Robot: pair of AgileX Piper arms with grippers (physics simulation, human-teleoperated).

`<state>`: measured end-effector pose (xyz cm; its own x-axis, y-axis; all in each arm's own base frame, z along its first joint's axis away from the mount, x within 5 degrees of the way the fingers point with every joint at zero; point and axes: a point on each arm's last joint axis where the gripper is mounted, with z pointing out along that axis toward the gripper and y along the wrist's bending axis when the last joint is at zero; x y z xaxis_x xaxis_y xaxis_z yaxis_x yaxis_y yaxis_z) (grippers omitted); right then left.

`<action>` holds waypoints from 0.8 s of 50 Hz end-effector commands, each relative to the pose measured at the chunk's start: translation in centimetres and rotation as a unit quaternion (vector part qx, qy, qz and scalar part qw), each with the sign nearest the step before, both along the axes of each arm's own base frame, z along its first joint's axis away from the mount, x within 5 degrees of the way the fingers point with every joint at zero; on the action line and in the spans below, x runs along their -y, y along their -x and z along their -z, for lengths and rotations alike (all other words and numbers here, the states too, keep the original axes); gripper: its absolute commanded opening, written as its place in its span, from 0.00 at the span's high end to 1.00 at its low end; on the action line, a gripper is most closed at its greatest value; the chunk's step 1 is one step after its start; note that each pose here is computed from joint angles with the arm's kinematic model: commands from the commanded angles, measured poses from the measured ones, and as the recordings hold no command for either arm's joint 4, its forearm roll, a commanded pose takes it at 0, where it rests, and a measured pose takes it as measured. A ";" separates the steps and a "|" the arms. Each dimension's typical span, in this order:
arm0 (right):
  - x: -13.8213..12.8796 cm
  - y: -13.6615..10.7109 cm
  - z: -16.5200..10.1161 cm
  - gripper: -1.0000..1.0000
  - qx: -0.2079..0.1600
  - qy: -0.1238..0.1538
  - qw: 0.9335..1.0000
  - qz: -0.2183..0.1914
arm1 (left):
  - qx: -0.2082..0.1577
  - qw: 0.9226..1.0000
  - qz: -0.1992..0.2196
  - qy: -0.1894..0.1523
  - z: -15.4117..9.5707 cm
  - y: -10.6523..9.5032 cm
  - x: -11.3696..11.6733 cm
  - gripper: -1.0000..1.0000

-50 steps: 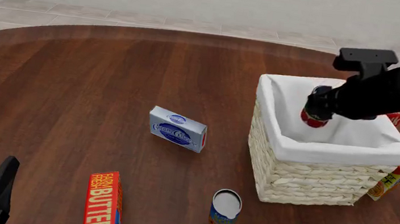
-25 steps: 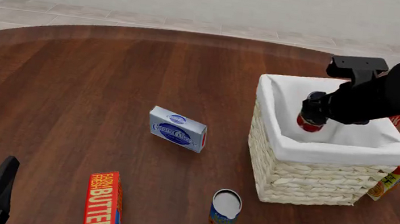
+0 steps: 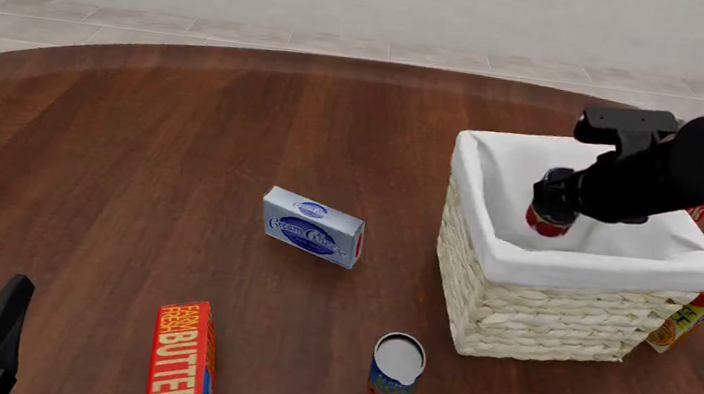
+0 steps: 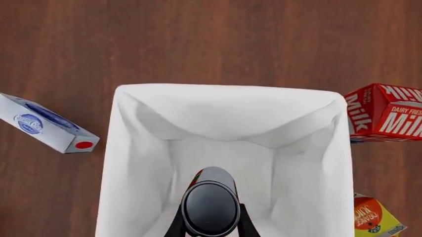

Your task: Pick up the tomato sauce, and put it in the basket.

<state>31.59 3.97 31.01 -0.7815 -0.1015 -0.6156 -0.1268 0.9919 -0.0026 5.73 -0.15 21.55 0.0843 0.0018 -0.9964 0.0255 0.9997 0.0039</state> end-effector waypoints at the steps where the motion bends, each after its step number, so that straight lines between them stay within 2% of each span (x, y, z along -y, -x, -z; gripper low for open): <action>1: 0.4 -0.3 0.4 1.00 -0.002 -0.005 1.000 0.012 | 0.000 1.000 0.000 0.000 0.0 0.0 0.0 0.00; 40: 0.7 -0.9 2.8 1.00 -0.019 -0.001 1.000 0.016 | 0.000 1.000 0.000 0.000 0.0 0.0 0.0 0.00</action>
